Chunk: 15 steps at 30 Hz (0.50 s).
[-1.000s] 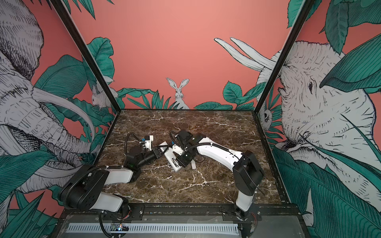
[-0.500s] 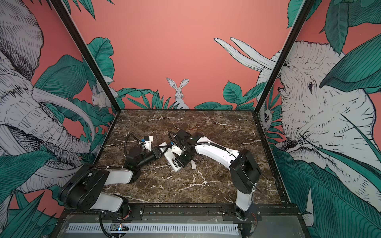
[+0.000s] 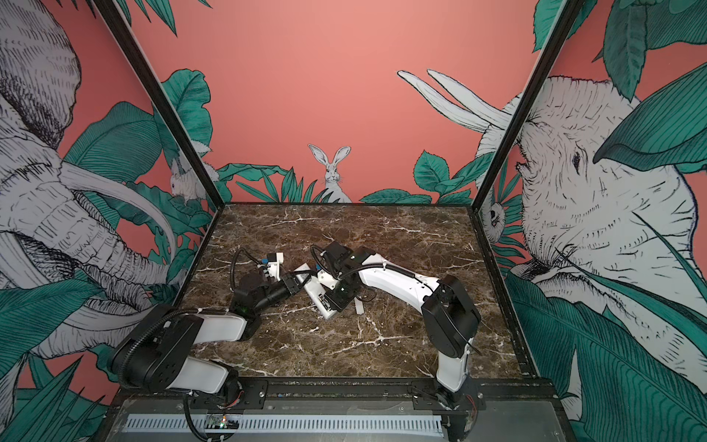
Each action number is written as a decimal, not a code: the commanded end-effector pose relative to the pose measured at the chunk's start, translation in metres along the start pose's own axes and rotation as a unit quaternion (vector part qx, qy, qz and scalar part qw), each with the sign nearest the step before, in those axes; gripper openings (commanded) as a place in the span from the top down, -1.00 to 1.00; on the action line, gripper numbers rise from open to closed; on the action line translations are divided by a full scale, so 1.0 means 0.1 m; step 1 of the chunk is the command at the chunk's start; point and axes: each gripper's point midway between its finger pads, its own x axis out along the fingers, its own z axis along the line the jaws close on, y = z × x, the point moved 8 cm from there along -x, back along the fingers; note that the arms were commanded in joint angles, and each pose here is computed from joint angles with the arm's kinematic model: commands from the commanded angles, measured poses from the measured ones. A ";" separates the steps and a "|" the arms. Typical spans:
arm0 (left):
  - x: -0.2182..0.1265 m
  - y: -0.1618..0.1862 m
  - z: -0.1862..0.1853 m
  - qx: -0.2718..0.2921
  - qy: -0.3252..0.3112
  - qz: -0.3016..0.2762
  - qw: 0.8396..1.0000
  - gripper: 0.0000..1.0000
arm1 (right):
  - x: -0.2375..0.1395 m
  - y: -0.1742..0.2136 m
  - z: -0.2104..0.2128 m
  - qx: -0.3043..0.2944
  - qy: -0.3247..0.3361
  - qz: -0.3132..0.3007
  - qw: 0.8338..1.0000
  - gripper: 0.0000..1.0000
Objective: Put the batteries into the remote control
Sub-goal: 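Lower the battery into the compartment beside the first battery with the right gripper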
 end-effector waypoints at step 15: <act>-0.03 -0.04 -0.06 0.005 0.022 -0.017 1.000 1.00 | 0.03 -0.05 0.01 0.001 0.008 0.009 1.000 0.85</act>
